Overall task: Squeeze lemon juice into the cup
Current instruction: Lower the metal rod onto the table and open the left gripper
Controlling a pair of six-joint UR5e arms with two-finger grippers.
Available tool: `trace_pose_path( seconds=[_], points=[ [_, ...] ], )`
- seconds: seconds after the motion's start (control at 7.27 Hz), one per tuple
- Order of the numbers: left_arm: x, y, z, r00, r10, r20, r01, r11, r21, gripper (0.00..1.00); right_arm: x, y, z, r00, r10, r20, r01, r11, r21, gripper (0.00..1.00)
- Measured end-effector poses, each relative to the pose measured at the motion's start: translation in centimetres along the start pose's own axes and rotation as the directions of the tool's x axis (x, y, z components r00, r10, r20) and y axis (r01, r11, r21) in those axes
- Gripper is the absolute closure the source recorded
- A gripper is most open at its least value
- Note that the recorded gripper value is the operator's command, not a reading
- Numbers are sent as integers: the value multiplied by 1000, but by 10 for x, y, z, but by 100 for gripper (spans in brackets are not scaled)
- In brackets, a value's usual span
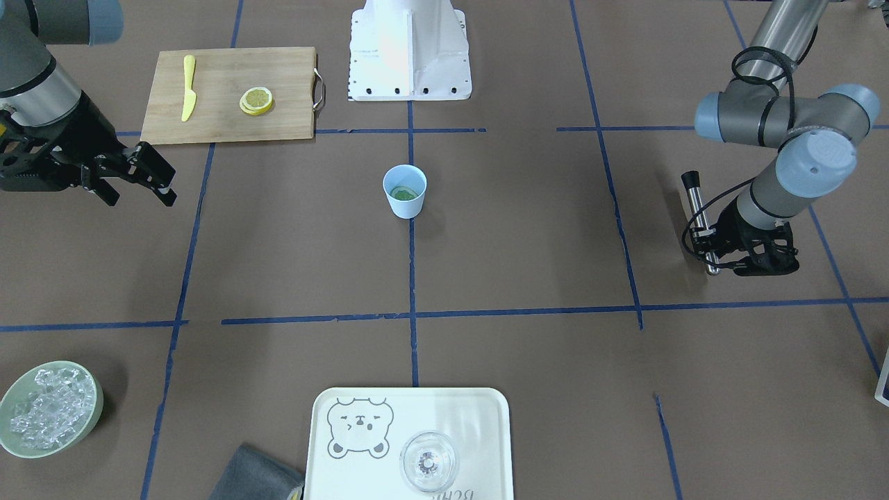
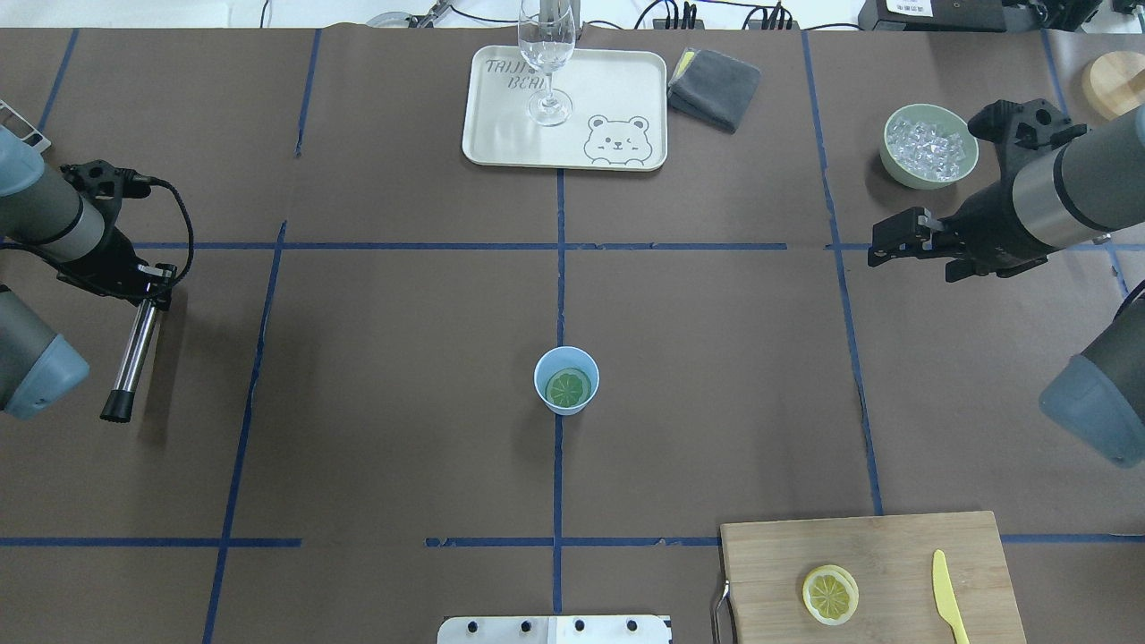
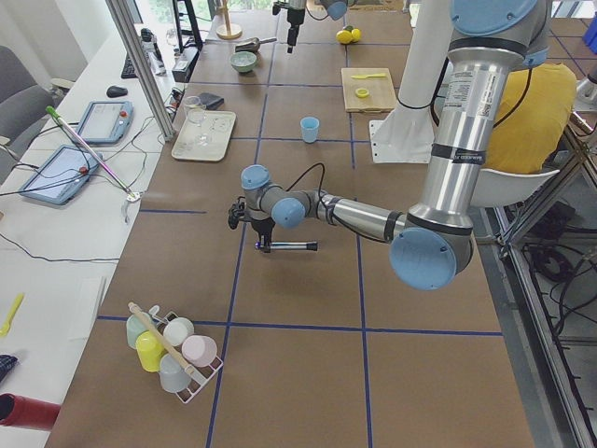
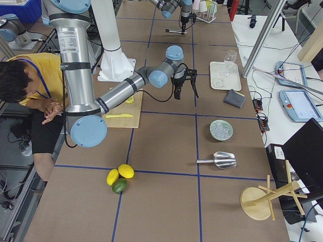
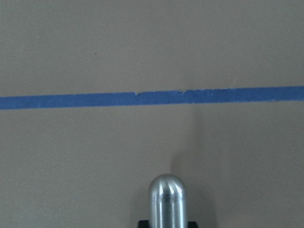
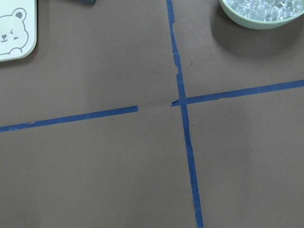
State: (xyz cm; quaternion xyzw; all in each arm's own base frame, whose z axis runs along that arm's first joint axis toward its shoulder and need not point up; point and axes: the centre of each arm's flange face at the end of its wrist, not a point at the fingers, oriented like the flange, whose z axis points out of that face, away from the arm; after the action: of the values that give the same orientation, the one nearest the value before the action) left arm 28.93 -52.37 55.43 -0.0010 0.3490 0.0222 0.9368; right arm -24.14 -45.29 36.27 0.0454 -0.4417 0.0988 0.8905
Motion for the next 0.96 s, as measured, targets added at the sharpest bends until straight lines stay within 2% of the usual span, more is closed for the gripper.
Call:
trace_pose_path(
  seconds=[0.28,0.41,0.55,0.69,0.96],
  points=[
    [1,1,2,1000,4,0,-4,1000,-3,100,0,0,0,1000,1,0,-1,1000,1,0],
    [1,1,2,1000,4,1,-4,1000,-3,95,0,0,0,1000,2,0,-2,1000,0,0],
    [1,1,3,1000,4,1,-4,1000,-4,79,0,0,0,1000,2,-1,-2,1000,-1,0],
    [1,1,3,1000,3,1,-3,1000,-4,35,0,0,0,1000,2,-1,-2,1000,-1,0],
    [1,1,3,1000,-1,0,1,1000,-4,28,-1,0,0,1000,2,0,-2,1000,0,0]
  ],
)
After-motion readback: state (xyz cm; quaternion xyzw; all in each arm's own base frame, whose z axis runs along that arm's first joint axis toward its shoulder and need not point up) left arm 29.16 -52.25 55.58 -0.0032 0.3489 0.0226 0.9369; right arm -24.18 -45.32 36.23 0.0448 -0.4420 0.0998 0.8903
